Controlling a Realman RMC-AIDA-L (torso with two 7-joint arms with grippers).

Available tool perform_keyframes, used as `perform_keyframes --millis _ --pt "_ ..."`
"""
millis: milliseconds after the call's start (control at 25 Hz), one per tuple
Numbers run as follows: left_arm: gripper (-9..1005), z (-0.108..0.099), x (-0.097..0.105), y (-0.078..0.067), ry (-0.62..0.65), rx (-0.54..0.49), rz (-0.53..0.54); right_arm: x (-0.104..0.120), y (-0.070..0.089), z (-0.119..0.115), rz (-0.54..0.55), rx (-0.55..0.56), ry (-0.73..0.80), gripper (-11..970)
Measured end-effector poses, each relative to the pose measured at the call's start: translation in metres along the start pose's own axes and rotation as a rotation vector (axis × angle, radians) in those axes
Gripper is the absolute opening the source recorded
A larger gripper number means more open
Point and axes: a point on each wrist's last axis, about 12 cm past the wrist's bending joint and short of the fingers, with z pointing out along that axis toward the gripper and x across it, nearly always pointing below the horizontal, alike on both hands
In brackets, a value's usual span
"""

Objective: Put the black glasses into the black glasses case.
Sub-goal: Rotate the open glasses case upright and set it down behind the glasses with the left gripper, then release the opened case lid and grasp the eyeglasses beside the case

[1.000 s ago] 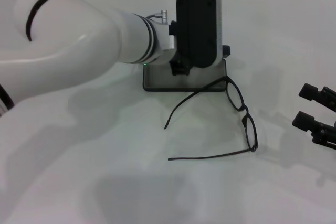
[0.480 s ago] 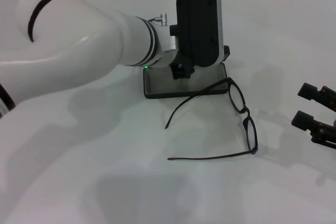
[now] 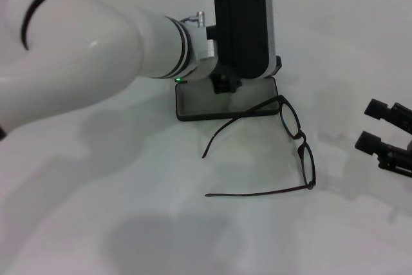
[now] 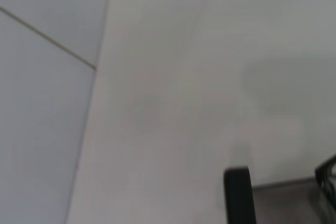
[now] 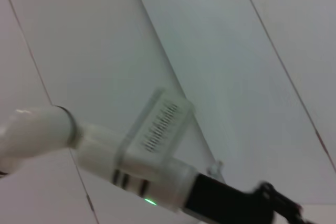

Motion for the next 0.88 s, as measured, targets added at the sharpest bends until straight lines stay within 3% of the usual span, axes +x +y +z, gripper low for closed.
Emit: perform_keyframes --millis 240,440,680,880 --pt "385 -0.046 -0.017 0.006 -0.132 -0.091 -0.053 -0.026 -0.017 0.010 0.051 -0.020 0.158 870" --pt "413 -0.093 -0.018 0.007 -0.323 -0.144 -0.234 -0.075 -0.018 0.033 0.105 0.013 0.510 862" --pt "407 -0.131 0.008 0.011 -0.606 -0.079 -0.482 -0.141 -0.006 0.086 0.148 0.245 0.880 856" --pt "402 -0.141 0.043 0.010 -0.823 0.070 -0.628 -0.167 -0.007 0.132 0.187 0.324 1.047 856"
